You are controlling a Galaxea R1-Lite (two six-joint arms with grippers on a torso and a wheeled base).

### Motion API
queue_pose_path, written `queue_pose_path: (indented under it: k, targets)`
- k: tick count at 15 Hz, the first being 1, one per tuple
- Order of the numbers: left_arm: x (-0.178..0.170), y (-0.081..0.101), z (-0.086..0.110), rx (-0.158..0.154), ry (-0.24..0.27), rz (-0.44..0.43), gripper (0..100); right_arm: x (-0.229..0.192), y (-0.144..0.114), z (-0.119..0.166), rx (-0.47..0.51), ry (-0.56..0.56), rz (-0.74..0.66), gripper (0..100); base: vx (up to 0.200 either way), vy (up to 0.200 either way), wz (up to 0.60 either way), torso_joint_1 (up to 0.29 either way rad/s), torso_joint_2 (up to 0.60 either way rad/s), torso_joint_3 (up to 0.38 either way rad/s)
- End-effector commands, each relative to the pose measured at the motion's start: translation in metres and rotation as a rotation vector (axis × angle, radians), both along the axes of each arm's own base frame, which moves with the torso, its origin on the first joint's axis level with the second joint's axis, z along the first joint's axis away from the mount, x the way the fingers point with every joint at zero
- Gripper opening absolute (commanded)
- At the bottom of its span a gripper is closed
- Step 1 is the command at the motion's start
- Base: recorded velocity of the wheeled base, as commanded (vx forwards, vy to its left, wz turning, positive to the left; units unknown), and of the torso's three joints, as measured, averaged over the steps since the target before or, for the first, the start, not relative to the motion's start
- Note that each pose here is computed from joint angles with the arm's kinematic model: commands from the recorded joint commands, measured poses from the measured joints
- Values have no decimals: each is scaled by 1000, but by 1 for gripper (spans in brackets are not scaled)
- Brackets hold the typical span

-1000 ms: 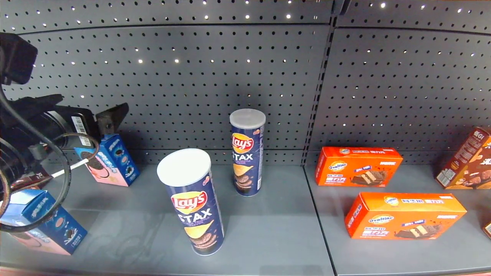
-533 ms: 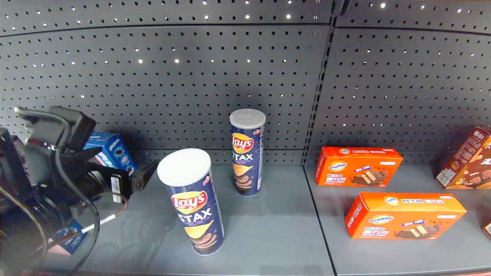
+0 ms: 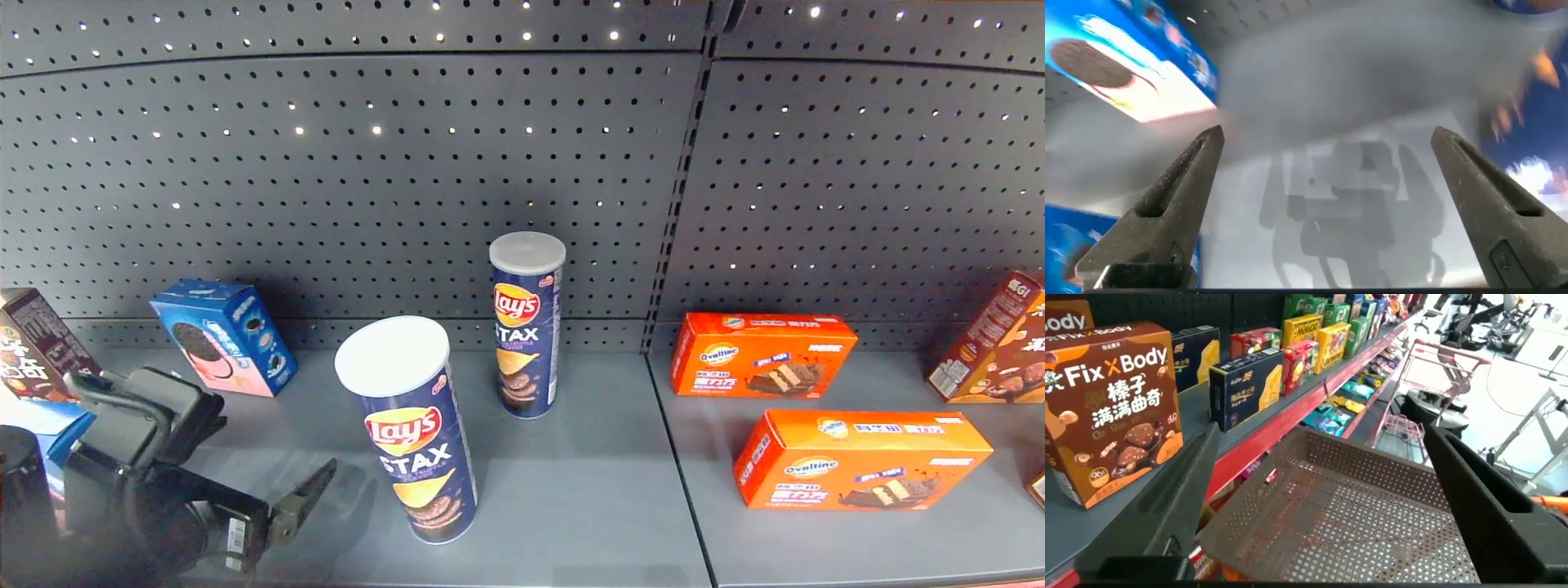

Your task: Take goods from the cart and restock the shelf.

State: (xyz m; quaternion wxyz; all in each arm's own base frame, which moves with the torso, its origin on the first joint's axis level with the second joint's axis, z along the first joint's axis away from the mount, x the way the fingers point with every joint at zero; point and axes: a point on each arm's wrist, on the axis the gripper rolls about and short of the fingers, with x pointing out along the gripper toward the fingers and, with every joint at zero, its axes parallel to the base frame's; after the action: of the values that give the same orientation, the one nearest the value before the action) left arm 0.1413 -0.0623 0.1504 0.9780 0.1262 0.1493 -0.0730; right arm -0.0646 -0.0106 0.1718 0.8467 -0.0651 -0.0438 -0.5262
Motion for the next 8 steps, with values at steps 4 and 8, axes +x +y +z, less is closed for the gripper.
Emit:
queue_pose_path:
  k: [4, 8]
  targets:
    - [0, -5, -6, 15, 24, -30, 100, 1, 0, 0, 0, 6, 3, 100, 0, 0, 0, 0, 0, 0]
    - [4, -9, -9, 28, 46, -40, 100, 1, 0, 0, 0, 5, 5, 100, 0, 0, 0, 0, 0, 0]
